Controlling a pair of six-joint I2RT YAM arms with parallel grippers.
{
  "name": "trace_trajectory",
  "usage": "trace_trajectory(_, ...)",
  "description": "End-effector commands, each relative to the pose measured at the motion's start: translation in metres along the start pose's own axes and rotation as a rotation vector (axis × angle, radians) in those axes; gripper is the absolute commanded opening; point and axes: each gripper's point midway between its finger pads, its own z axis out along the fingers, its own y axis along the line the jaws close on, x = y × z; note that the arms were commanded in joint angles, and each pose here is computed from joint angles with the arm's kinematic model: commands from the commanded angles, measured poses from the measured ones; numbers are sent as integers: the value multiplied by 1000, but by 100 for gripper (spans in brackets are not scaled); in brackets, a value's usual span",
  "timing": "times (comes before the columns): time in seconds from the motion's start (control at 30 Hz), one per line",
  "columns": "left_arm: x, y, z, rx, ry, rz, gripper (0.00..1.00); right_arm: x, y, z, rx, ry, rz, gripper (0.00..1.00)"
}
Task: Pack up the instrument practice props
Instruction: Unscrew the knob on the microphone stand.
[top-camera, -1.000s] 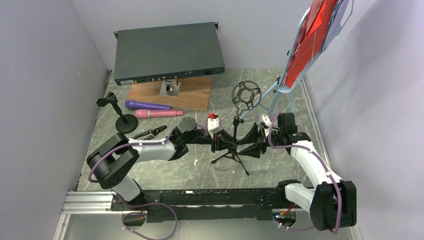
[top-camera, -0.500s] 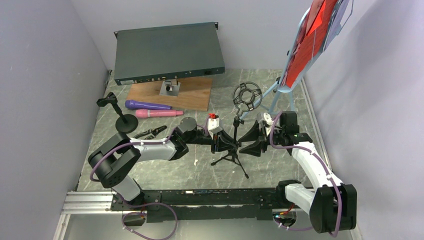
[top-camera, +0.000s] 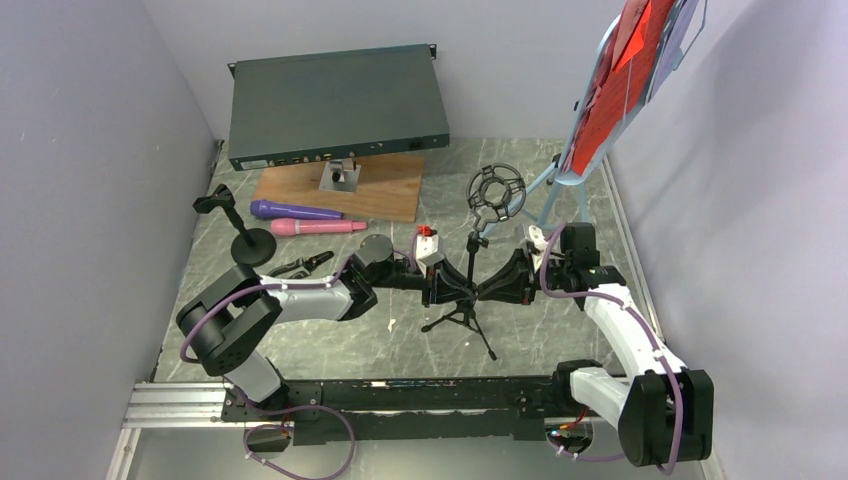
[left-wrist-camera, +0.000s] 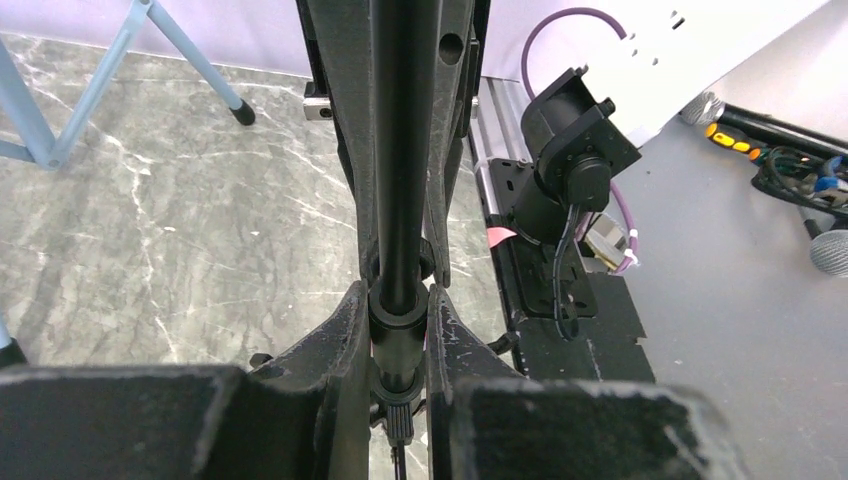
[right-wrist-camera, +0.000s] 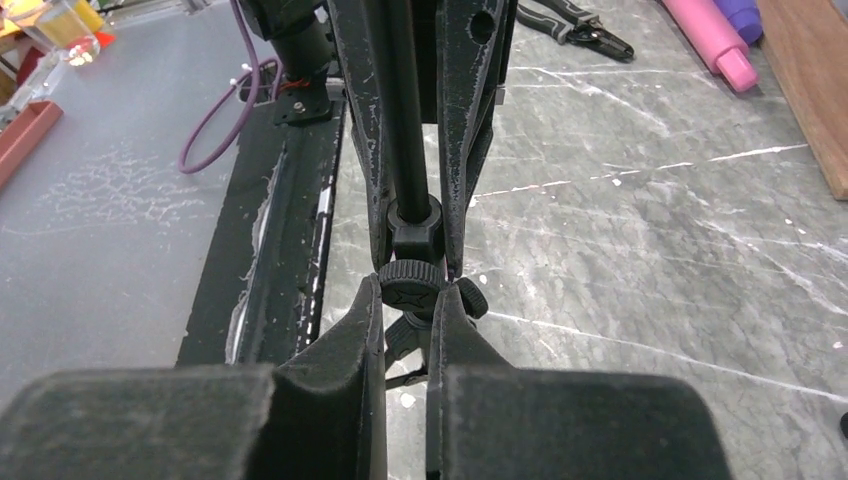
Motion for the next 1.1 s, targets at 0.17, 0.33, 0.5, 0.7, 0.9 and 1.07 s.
trace_trajectory(0.17,-41,3,-6,-1,-184,-313,0,-8,3,-7,33,61,-270,0)
trace_trajectory(0.33,-43,6,2,3,-249,-567,0,-2,7,-10,31,100,-375,0)
trace_trajectory(0.5,-37,20,6,-90,-240,-724,0,5,2,-14,58,158,-448,0)
trace_trajectory(0.7,-28,29,6,-203,-133,-628,0,-2,-1,-13,76,135,-363,8)
trace_trajectory(0.9,-46,20,-4,-188,-126,-298,0,-22,11,-6,17,27,-195,62)
trace_trajectory(1.07,-56,19,-11,-217,-98,-107,0,-33,16,-3,-43,-43,-70,69)
